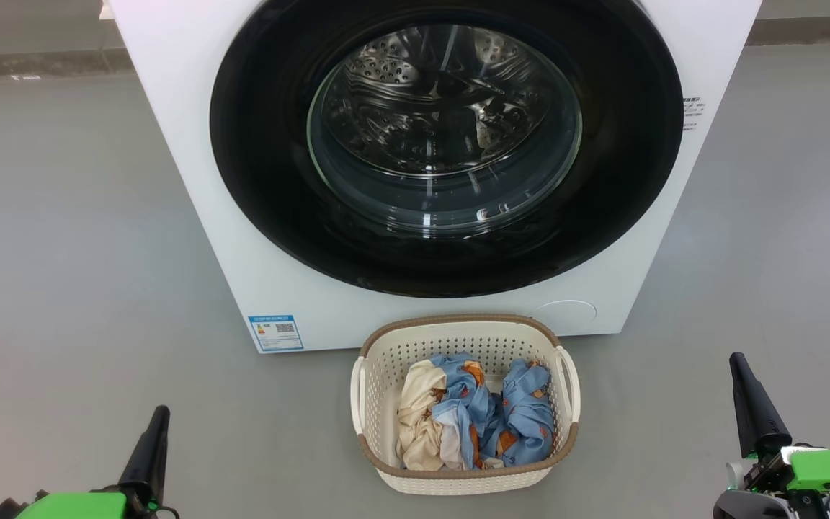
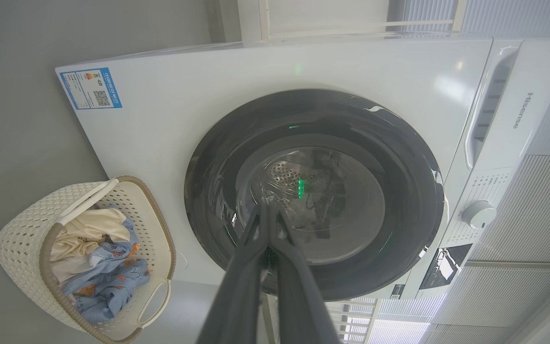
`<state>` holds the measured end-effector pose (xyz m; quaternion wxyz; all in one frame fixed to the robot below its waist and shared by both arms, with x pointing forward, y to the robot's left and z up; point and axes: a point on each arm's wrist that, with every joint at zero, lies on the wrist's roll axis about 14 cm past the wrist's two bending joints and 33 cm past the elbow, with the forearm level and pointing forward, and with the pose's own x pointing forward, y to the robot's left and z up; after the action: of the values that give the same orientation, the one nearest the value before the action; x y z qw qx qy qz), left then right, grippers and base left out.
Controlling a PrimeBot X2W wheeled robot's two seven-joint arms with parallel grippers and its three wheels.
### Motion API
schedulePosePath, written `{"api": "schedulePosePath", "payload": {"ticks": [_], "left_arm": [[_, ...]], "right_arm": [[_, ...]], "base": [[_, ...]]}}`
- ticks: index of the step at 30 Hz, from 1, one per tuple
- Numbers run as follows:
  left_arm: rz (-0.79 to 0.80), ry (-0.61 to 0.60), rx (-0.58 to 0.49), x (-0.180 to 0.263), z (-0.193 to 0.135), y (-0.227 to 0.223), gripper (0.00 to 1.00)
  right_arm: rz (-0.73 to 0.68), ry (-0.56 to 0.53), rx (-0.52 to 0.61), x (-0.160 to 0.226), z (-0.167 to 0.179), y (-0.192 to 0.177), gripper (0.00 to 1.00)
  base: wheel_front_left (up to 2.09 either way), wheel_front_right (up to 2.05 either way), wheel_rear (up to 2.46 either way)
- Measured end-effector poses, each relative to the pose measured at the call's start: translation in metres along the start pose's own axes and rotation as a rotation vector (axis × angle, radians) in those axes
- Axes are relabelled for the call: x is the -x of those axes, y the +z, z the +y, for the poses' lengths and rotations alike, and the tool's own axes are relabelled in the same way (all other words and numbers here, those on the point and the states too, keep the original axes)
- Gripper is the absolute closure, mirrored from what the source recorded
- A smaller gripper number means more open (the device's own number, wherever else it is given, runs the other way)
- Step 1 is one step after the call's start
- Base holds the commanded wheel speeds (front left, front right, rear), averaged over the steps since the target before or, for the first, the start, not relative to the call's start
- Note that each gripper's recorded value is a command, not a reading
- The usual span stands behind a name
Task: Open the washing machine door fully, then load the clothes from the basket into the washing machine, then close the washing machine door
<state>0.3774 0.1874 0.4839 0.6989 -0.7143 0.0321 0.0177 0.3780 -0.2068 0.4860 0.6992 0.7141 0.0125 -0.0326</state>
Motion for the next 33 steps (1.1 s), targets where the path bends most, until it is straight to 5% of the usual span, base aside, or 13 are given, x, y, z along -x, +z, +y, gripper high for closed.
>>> {"api": "schedulePosePath", "payload": {"ticks": [33], "left_arm": [[0.005,0.0,0.0,0.0,-0.0001,-0.0003,1.0]], "right_arm": [[-0.009,0.001,-0.003,0.0002,0.0001,0.0026,1.0]], "base": [[0.0,0.0,0.0]]}}
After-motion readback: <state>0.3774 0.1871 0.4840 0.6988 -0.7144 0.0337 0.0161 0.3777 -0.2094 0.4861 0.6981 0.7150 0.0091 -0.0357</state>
